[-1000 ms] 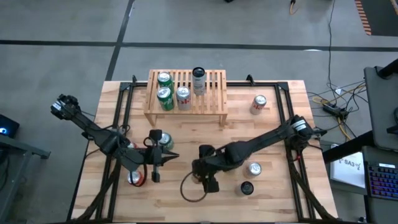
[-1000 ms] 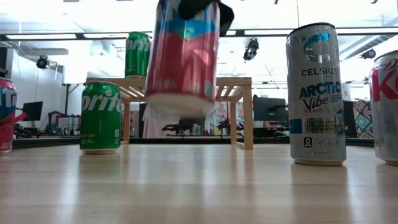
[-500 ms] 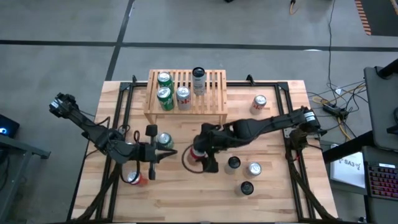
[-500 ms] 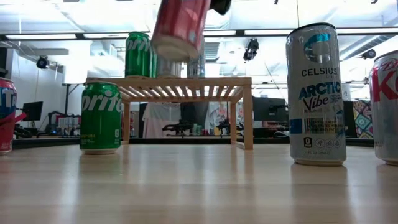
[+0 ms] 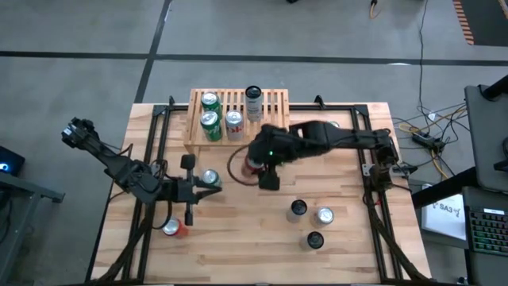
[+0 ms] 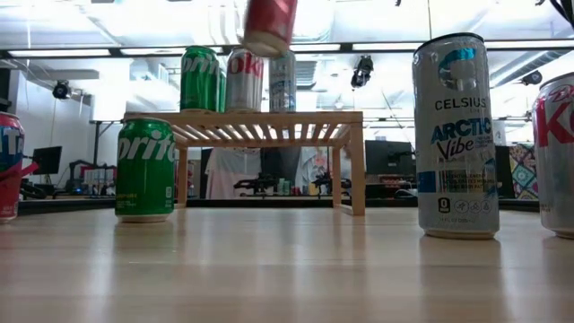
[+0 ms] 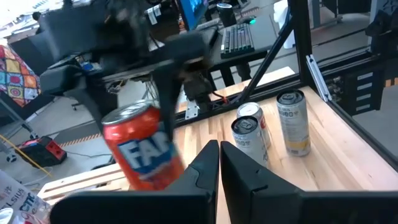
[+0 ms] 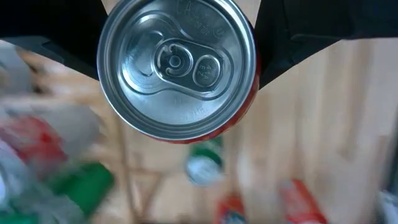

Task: Place canned beverage on shelf
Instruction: Put the right orange soda can on the shelf

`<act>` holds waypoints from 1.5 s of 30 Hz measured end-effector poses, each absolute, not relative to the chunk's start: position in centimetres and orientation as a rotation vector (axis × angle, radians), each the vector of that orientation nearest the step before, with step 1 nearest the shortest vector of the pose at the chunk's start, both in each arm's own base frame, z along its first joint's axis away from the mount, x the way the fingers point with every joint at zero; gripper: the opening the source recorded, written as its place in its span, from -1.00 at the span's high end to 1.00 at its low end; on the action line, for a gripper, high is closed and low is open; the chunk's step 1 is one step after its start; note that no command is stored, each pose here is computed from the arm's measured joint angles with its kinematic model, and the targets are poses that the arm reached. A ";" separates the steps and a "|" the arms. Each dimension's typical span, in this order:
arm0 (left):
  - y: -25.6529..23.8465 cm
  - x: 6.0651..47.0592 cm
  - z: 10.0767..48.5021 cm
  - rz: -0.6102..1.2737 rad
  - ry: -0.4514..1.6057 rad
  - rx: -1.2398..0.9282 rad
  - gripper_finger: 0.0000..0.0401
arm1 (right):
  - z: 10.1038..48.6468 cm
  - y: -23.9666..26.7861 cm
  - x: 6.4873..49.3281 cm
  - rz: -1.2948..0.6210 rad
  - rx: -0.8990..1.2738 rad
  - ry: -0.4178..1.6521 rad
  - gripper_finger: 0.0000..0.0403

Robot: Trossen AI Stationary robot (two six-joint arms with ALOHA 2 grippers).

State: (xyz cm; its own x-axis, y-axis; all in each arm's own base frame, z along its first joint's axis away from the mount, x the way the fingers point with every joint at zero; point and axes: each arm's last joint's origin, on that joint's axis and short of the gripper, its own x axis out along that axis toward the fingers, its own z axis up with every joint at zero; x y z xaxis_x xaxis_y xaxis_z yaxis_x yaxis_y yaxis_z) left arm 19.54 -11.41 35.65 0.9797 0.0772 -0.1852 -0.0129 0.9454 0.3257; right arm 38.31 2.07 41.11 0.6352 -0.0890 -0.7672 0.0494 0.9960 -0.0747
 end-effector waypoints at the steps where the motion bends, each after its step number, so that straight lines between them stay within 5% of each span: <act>1: -11.4 19.5 35.7 0.046 0.197 0.336 1.00 | 41.2 1.4 38.0 -0.108 -0.050 0.902 -0.41; 18: -11.0 19.5 35.5 0.180 0.224 0.382 1.00 | 40.8 -8.2 34.9 -0.313 -0.009 1.135 -0.41; 45: -10.8 19.3 35.2 0.223 0.257 0.421 1.00 | 41.6 -18.6 31.5 -0.278 0.054 1.004 -0.41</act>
